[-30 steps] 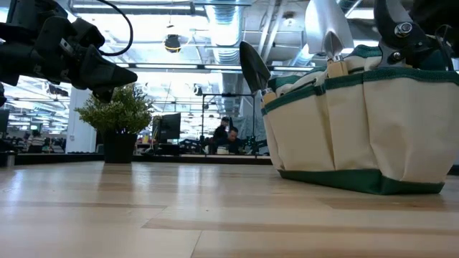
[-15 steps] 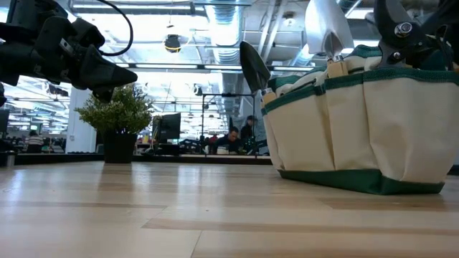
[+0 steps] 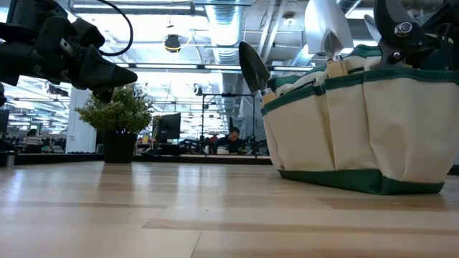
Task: Pick & Place Garden tools in Gardening bag
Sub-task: Put the brown trowel into the gardening bag
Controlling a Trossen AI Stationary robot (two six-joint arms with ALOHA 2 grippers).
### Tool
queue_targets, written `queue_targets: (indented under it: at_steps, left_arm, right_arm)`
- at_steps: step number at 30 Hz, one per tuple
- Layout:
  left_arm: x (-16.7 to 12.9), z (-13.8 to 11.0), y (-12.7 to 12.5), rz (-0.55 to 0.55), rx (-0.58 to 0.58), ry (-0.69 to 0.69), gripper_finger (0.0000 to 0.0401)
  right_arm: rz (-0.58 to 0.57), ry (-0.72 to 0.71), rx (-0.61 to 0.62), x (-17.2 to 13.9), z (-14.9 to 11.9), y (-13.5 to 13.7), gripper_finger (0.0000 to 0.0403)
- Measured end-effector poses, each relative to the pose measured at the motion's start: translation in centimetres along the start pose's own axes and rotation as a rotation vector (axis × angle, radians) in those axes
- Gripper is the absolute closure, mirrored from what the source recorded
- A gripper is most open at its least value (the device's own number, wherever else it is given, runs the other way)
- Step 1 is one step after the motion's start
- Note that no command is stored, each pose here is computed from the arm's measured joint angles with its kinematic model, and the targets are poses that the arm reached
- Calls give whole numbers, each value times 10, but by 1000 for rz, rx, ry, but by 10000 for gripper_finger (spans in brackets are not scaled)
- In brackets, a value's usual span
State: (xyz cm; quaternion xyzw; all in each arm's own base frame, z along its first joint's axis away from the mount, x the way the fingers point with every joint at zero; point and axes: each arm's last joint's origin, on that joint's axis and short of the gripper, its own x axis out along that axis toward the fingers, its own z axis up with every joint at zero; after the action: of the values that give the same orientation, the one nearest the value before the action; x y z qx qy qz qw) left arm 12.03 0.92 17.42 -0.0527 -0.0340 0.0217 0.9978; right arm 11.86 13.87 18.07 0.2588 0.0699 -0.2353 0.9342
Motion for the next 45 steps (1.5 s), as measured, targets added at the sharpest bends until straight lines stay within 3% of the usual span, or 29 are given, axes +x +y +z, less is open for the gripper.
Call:
queue_targets:
  at_steps: [7,15,25,32,37,40,45]
  left_arm:
    - [0,0,0,0,0,0,384]
    - [0,0,0,0,0,1,384]
    - [0,0,0,0,0,0,384]
    - [0,0,0,0,0,0,384]
    - [0,0,0,0,0,0,384]
    - [0,0,0,0,0,1,384]
    - [0,0,0,0,0,0,384]
  right_arm:
    - [8,-11,10,4,-8,8,350]
    - [73,-18,-58,0,11,20,350]
    - [50,69,-107,21,14,23,350]
    - [235,108,-226,34,37,41,350]
    - [414,145,-271,62,56,43,350]
    - [457,129,-259,82,67,49,350]
    - [526,139,-304,121,77,82,350]
